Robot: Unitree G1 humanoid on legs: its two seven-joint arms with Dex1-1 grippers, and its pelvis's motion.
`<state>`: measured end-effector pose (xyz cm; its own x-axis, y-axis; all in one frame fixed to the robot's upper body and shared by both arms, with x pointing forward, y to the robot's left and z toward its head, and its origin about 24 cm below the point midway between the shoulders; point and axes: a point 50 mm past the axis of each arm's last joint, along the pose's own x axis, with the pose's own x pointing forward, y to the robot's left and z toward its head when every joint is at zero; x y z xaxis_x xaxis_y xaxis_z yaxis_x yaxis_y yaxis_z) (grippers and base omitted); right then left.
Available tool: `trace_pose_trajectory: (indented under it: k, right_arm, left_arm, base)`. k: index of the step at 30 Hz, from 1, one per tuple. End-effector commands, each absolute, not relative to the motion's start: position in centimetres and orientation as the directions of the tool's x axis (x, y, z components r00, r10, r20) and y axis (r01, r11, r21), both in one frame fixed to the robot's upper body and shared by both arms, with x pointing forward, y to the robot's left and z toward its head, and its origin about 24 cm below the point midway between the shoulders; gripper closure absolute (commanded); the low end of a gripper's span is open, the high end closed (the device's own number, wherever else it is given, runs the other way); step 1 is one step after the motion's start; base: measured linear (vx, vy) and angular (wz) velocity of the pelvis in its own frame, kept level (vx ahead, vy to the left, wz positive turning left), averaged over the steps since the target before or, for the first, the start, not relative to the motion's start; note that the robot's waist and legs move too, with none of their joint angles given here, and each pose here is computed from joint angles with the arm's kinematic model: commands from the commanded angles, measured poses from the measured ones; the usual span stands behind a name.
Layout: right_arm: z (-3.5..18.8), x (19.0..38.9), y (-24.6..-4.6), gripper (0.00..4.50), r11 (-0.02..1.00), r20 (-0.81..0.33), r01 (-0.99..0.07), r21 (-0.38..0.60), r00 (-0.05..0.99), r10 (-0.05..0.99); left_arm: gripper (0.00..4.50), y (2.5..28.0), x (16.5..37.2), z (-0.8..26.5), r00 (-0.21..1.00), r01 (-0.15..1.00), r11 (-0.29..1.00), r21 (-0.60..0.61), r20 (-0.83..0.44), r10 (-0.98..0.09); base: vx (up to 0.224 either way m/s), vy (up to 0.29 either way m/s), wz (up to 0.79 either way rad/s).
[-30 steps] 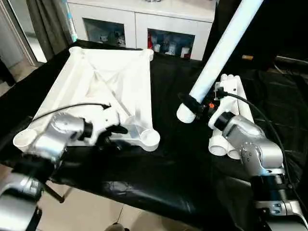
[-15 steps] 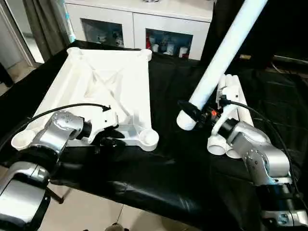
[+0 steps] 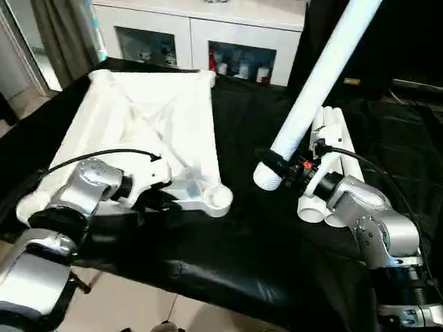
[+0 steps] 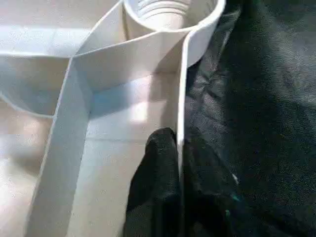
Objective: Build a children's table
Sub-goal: Insert table leg to table base
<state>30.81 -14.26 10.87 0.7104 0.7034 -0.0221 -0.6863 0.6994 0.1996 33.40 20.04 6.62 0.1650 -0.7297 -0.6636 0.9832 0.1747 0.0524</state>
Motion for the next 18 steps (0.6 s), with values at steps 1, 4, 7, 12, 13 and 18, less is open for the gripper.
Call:
trace_pose_trajectory:
  k: [1,4,7,12,13,18]
  right_arm:
    - [11.1,30.6,-13.9,2.60,0.668,-0.036,-0.721,0.181,0.674,0.738]
    - [11.0,30.6,-13.7,2.60,0.654,-0.062,-0.736,0.174,0.654,0.754]
    - [10.8,30.7,-13.3,2.60,0.640,-0.098,-0.747,0.179,0.634,0.767]
    - [10.7,31.7,-12.3,2.60,0.658,-0.128,-0.735,0.167,0.645,0.753]
    - [10.7,31.8,-12.2,2.60,0.659,-0.128,-0.734,0.166,0.646,0.752]
    - [10.4,32.1,-11.5,2.60,0.653,-0.139,-0.739,0.166,0.639,0.757]
  left_arm:
    - [4.48,19.9,33.9,7.7,0.200,0.977,0.205,0.064,-0.615,-0.763]
    - [4.48,19.3,33.9,7.5,0.201,0.976,0.209,0.057,-0.597,-0.777]
    - [4.48,17.8,34.1,7.1,0.224,0.972,0.221,0.074,-0.563,-0.796]
    - [4.50,14.5,33.8,5.6,0.231,0.972,0.223,0.079,-0.507,-0.830]
    - [4.50,14.3,33.7,5.4,0.234,0.971,0.225,0.080,-0.512,-0.827]
    - [4.50,13.9,33.2,4.4,0.225,0.973,0.213,0.086,-0.548,-0.806]
  base:
    - [0.000,0.000,0.00]
    - [0.000,0.000,0.00]
    - [0.000,0.000,0.00]
    - [0.000,0.000,0.00]
    - [0.000,0.000,0.00]
    - [0.000,0.000,0.00]
